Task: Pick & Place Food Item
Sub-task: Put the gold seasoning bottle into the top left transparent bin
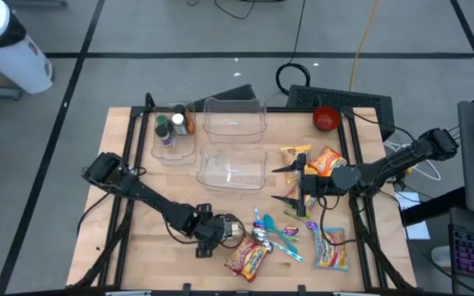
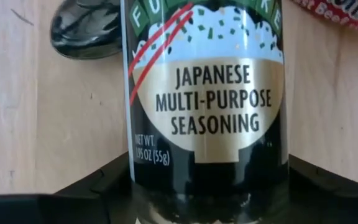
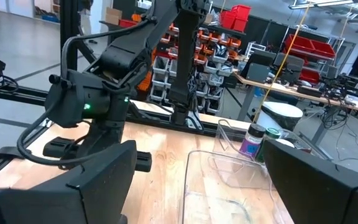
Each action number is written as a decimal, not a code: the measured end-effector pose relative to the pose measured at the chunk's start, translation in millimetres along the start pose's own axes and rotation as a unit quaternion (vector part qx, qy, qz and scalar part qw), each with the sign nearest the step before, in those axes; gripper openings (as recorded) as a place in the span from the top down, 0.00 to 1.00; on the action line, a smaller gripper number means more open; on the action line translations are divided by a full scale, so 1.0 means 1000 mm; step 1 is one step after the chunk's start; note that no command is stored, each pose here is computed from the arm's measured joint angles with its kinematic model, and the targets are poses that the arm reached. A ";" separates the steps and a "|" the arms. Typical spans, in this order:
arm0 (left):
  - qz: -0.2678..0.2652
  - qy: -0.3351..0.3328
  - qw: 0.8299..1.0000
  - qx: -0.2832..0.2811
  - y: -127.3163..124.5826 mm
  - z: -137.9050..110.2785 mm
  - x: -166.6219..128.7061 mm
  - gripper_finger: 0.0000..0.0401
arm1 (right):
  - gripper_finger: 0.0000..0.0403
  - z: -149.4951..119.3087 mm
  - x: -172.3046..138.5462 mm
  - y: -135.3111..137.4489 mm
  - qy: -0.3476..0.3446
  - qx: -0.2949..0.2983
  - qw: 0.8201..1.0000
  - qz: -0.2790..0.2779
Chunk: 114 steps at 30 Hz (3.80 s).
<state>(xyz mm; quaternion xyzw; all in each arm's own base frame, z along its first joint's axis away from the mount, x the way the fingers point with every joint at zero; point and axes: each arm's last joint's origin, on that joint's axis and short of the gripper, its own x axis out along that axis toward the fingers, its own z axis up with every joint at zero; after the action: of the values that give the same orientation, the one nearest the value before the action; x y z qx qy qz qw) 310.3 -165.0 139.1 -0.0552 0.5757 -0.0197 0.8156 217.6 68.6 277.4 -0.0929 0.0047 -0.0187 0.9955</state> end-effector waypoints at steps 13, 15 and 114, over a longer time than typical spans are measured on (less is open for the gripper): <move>-0.037 -0.017 0.999 -0.030 -0.003 0.022 -0.014 0.02 | 0.14 0.000 0.000 0.000 0.000 0.000 1.000 0.000; -0.038 -0.021 0.998 -0.037 -0.003 0.024 -0.015 0.03 | 0.14 0.000 0.000 0.000 0.000 0.000 1.000 0.000; -0.029 -0.583 0.812 0.001 0.101 0.003 -0.102 0.17 | 0.36 -0.031 0.165 -0.019 -0.088 0.123 0.984 0.099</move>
<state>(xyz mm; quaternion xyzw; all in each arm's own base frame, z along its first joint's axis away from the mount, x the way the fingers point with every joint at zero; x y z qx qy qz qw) 275.4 -54.9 224.2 -0.0720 -0.0101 -0.0076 0.9973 381.9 37.4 249.3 0.0303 -0.0757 0.0877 0.9928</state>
